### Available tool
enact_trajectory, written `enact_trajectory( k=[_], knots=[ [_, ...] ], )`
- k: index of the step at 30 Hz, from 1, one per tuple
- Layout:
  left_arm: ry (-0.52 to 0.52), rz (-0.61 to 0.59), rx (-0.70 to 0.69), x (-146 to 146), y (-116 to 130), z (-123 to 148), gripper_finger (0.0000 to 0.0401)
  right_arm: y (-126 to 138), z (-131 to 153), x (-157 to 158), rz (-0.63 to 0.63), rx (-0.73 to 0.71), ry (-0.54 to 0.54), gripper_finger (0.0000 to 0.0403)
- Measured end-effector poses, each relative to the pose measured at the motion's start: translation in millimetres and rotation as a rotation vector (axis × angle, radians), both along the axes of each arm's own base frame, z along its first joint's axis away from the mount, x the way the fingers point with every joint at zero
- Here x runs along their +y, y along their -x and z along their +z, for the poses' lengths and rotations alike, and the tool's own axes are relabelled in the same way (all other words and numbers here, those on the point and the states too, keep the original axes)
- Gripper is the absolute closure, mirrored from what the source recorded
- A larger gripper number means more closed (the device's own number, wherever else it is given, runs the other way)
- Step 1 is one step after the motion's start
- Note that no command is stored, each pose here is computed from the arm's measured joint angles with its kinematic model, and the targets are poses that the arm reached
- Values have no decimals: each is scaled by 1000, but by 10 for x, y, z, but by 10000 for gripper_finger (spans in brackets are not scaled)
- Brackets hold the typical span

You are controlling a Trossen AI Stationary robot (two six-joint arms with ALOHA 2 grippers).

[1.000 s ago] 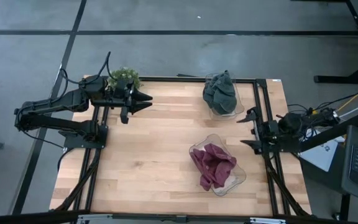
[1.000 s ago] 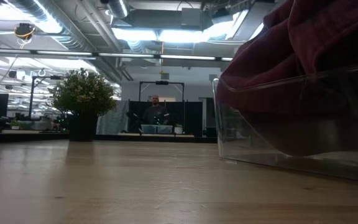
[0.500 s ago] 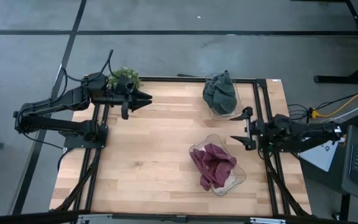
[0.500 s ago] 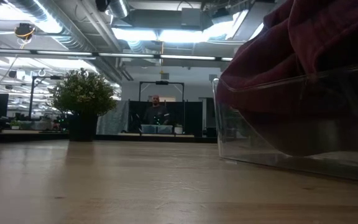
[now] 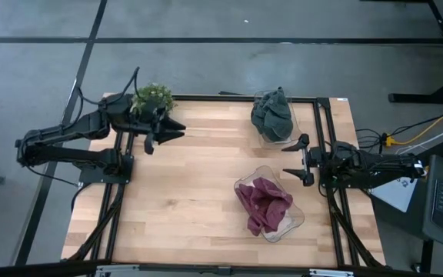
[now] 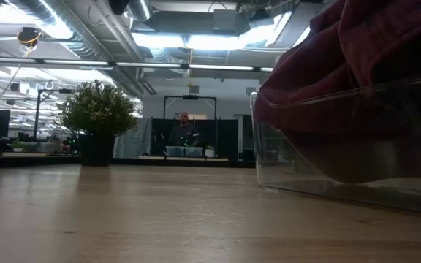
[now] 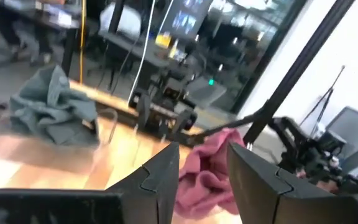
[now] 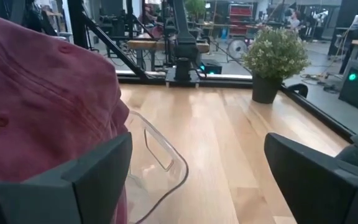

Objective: Pick & Place hat
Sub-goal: Return to Home Position

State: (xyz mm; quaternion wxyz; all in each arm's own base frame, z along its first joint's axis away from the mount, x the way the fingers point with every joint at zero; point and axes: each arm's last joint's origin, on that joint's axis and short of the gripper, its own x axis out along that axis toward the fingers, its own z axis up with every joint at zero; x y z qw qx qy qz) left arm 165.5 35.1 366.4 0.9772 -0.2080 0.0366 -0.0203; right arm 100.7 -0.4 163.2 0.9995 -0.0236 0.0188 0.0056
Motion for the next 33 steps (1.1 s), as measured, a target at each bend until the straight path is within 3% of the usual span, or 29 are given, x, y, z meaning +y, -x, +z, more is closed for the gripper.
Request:
enact_trajectory(
  k=[6,16,26,33],
  knots=[
    [-19,-10,-127,-80,120,-558,272,0,0,-1,-1,0,-14,40],
    [-94,207,-129,-106,508,-1304,272,0,0,0,-1,0,-14,40],
    [-175,254,-162,-131,670,-1789,272,0,0,-1,-1,0,-14,40],
    [-256,262,-145,-138,710,-1911,272,0,0,-1,-2,0,-14,40]
  ],
)
